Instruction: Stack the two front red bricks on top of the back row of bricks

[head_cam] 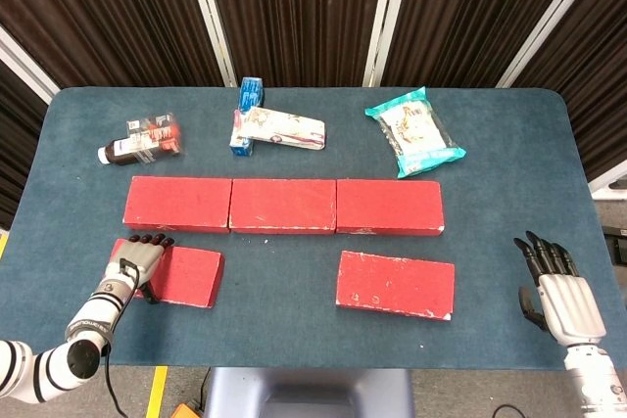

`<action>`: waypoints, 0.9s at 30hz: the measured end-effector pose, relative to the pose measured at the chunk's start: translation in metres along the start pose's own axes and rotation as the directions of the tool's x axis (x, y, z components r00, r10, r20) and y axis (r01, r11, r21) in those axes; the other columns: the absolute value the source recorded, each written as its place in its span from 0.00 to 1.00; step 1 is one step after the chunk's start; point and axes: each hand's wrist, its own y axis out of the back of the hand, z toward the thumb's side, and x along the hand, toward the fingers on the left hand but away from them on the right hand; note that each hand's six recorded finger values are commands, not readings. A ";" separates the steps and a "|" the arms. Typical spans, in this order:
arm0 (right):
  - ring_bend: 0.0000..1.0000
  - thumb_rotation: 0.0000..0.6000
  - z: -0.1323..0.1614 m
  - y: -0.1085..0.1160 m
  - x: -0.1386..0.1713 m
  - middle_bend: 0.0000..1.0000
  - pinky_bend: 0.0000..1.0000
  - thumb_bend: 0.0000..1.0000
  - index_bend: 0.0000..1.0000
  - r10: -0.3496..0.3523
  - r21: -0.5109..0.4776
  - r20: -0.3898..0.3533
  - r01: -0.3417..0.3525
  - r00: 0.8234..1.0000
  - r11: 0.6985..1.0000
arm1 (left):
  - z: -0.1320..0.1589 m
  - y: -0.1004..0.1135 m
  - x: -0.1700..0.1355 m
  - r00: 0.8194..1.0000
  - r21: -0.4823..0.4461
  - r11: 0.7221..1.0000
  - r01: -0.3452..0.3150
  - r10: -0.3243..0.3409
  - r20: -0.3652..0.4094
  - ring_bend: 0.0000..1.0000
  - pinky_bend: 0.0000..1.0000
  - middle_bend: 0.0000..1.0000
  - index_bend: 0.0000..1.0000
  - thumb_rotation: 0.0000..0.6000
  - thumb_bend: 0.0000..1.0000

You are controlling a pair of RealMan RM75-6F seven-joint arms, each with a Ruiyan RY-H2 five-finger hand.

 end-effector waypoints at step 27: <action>0.00 1.00 0.001 -0.002 0.000 0.02 0.00 0.65 0.17 0.015 0.005 -0.002 -0.015 1.000 1.000 | -0.005 -0.006 0.005 1.000 0.009 1.000 -0.022 0.022 -0.012 0.00 0.13 0.06 0.00 1.00 0.18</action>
